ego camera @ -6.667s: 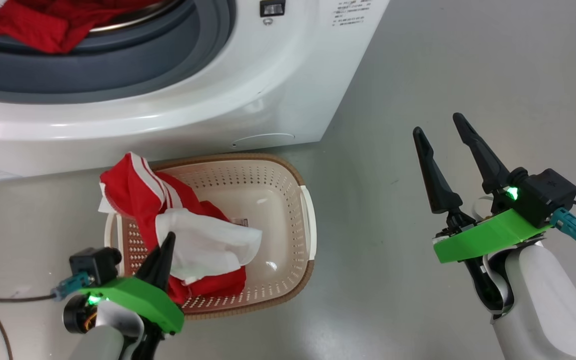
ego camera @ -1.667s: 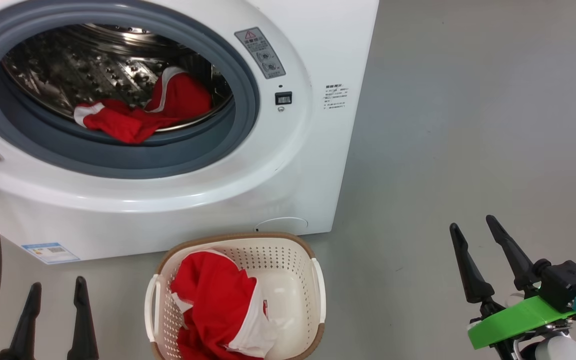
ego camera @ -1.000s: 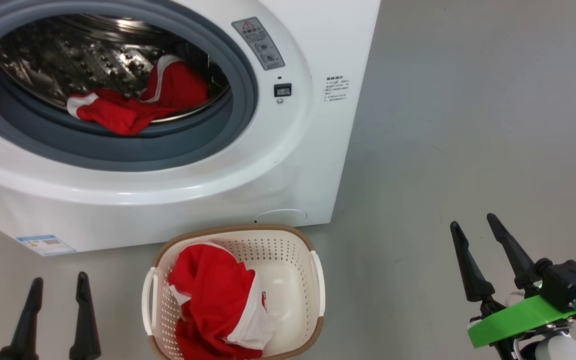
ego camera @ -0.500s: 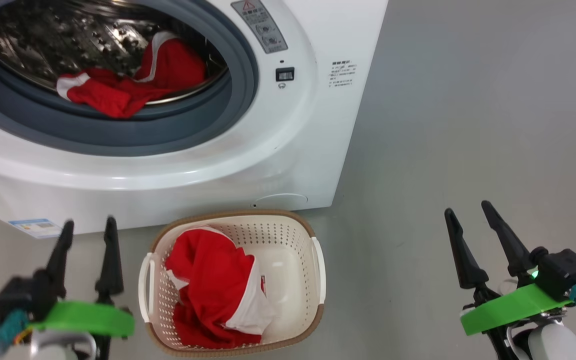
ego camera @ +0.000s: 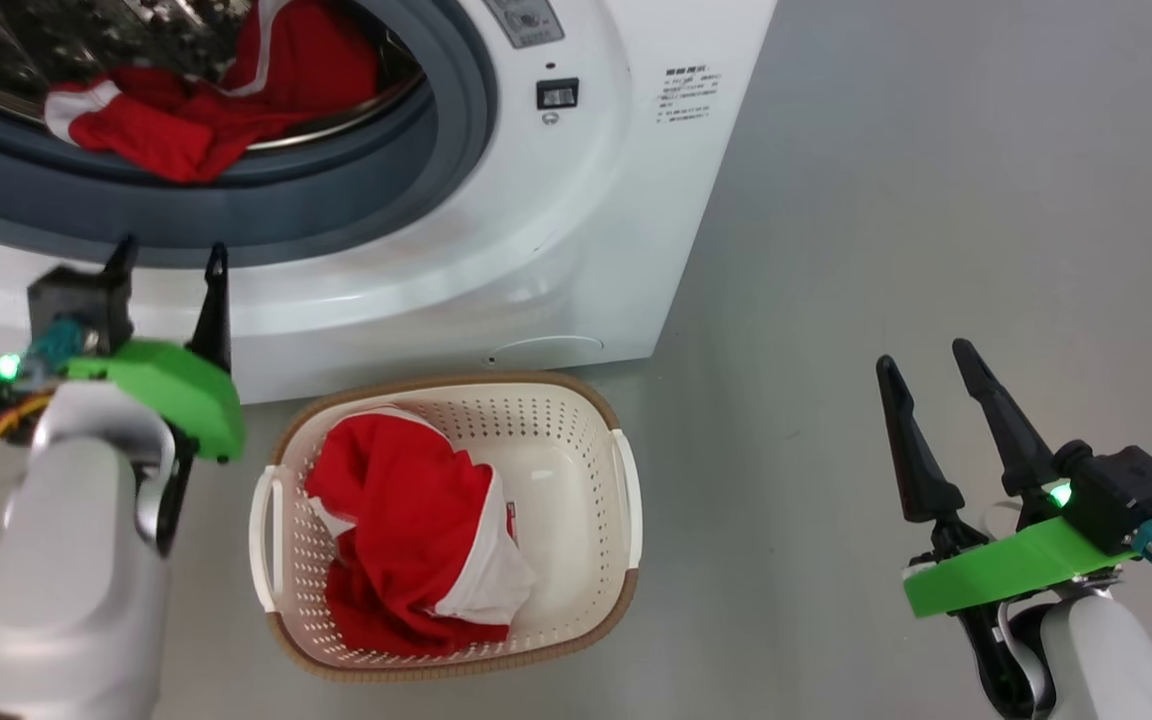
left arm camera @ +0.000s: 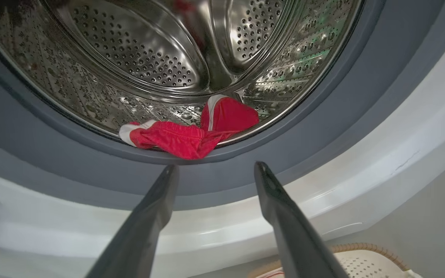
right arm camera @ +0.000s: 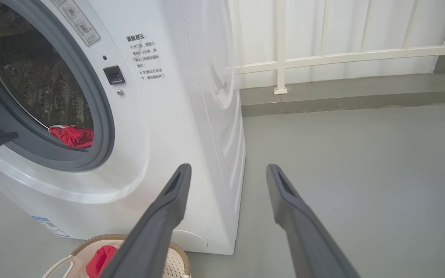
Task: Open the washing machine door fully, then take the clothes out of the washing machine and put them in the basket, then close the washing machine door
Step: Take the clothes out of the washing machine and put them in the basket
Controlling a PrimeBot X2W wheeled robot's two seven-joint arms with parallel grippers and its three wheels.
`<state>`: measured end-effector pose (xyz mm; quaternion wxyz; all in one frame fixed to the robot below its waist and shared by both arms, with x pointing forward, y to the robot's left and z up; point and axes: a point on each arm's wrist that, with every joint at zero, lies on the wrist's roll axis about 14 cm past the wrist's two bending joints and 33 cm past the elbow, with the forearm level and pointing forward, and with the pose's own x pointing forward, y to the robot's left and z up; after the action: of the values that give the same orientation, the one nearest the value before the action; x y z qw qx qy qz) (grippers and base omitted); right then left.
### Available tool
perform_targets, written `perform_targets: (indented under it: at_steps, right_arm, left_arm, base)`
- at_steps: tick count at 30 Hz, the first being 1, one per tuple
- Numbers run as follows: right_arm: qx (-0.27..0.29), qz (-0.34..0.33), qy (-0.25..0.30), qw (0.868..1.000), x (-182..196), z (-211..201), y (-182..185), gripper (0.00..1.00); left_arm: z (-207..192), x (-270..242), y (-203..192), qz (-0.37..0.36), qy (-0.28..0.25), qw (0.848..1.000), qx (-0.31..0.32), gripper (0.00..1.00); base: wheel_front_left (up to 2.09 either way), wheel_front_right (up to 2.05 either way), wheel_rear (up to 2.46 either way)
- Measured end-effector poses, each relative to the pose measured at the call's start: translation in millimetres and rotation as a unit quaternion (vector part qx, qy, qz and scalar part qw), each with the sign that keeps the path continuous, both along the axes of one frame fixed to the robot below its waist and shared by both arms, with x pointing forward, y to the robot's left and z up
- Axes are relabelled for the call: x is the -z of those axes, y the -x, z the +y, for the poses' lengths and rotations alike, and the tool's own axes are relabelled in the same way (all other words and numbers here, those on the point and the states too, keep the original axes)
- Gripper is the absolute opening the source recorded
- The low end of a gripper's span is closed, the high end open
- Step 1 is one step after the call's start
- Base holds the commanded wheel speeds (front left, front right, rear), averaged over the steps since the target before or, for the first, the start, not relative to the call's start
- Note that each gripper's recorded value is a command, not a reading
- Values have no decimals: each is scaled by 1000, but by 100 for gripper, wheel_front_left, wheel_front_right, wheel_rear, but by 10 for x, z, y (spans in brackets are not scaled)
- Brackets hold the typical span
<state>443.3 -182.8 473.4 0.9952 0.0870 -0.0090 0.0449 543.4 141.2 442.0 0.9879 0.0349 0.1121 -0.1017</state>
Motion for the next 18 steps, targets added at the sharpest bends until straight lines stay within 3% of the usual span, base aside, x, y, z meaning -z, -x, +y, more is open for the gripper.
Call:
perform_targets:
  at_steps: [9, 18]
  right_arm:
    - [3, 1, 0, 1000, 46, -14, -111, 100]
    - [9, 11, -3, 1000, 130, -34, -114, 100]
  left_arm:
    - [9, 264, -353, 85, -145, 985, 29, 100]
    - [25, 246, -621, 102, -203, 973, 32, 100]
  base:
    - [0, 0, 0]
    - [0, 0, 0]
